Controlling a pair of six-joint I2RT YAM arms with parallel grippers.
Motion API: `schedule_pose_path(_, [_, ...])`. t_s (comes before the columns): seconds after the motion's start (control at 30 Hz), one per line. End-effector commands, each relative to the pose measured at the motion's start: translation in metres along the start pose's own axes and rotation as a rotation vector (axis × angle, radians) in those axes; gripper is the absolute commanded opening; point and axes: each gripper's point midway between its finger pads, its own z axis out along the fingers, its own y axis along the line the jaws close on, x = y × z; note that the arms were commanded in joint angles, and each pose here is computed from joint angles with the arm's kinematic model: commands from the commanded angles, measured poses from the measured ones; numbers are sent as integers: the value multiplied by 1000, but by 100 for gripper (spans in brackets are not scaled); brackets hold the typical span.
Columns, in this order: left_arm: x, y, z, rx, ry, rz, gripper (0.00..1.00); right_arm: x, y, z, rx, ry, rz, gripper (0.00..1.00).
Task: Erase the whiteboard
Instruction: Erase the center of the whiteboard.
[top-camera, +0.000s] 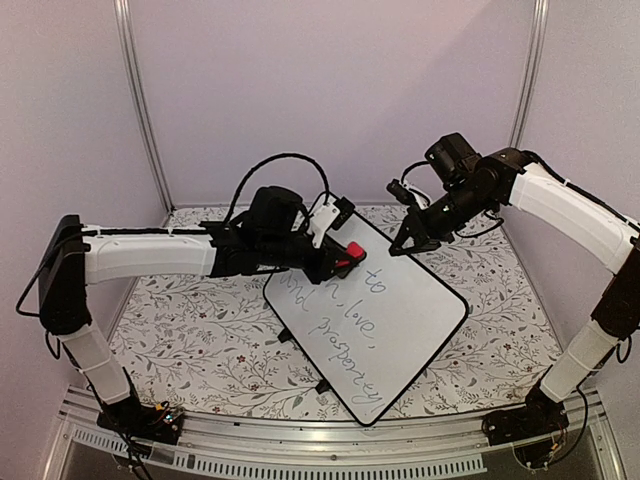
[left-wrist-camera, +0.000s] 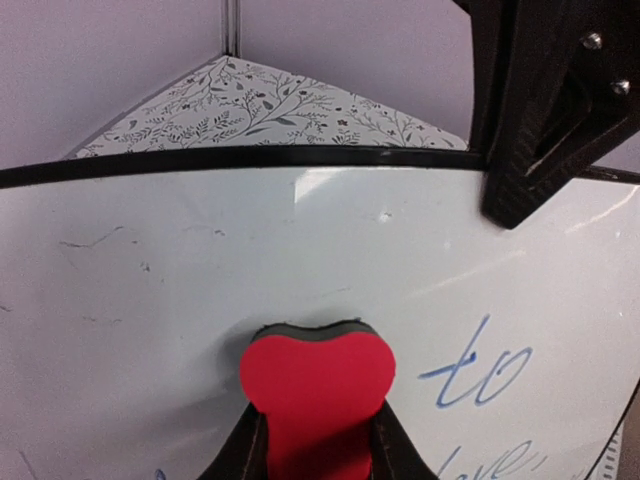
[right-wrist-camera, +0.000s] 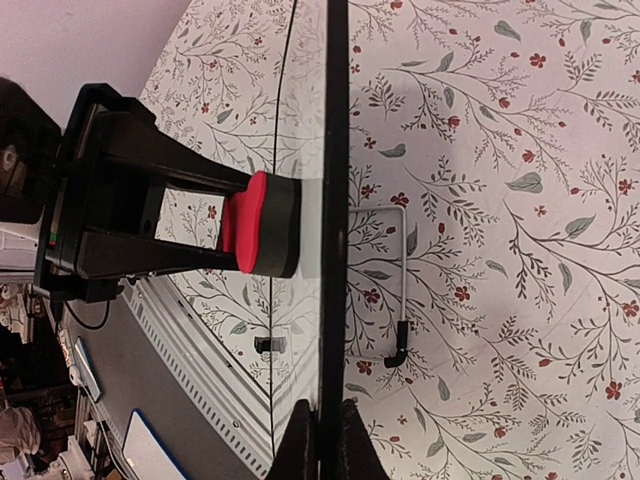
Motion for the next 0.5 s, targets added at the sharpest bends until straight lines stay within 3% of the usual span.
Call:
schedule_pose_path(0.0, [61,-4,8,-8,160,-50,0,-3,42,2,-128,-9,-165,0])
schedule_pose_path(0.47, [94,-3,-8,-30,199,-91,0,-3,41,3,-128,-7,-165,0])
